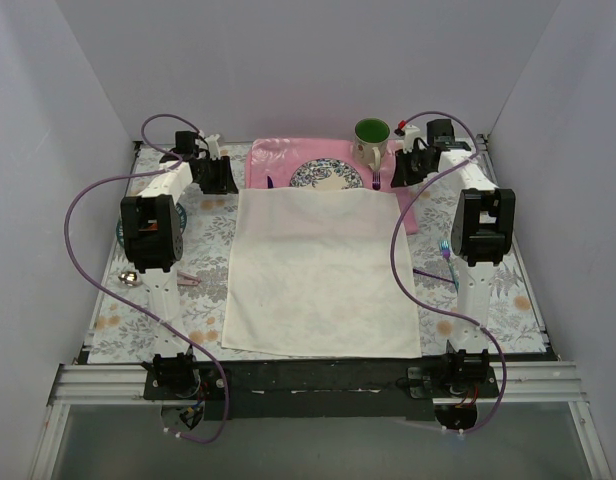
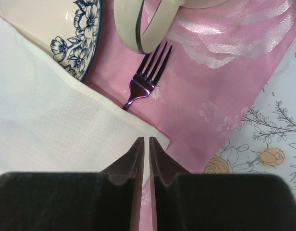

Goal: Fold the napkin into a case and place the utensils inside
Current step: Pick up the flattened napkin from the center of the board.

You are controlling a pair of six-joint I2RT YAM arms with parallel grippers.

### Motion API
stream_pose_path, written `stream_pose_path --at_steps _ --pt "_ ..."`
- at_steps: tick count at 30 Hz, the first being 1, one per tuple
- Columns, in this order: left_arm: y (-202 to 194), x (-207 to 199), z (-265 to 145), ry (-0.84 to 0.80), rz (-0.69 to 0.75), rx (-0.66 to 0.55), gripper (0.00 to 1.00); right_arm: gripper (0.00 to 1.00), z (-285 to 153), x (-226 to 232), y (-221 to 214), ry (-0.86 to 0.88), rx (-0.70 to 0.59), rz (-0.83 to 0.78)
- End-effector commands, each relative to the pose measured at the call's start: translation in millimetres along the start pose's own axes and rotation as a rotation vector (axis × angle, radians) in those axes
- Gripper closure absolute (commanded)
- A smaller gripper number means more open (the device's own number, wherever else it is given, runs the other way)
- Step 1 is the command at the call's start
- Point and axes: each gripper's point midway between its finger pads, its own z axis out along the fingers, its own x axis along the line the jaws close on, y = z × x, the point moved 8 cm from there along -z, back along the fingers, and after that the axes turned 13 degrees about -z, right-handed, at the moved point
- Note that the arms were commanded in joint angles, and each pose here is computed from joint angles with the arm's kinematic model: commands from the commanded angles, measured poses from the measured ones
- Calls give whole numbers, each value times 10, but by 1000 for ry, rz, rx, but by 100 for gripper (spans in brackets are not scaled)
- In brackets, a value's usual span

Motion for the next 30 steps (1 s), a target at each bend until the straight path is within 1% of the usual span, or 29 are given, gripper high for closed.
stream_pose_path --at_steps 1,5,8,19,30 --pt "-12 -42 9 -19 23 2 58 74 -85 -63 31 -33 21 -26" --pt "-6 -39 8 -14 22 -1 58 65 -55 -62 -14 -40 40 -24" --pt "-2 -41 9 -14 20 -4 58 63 -14 -91 -56 -52 58 -22" --pt "1 -31 9 -4 20 -6 57 61 147 -113 -186 -38 89 -13" --pt "-4 -19 26 -2 22 -5 57 62 197 -53 -198 2 82 -1"
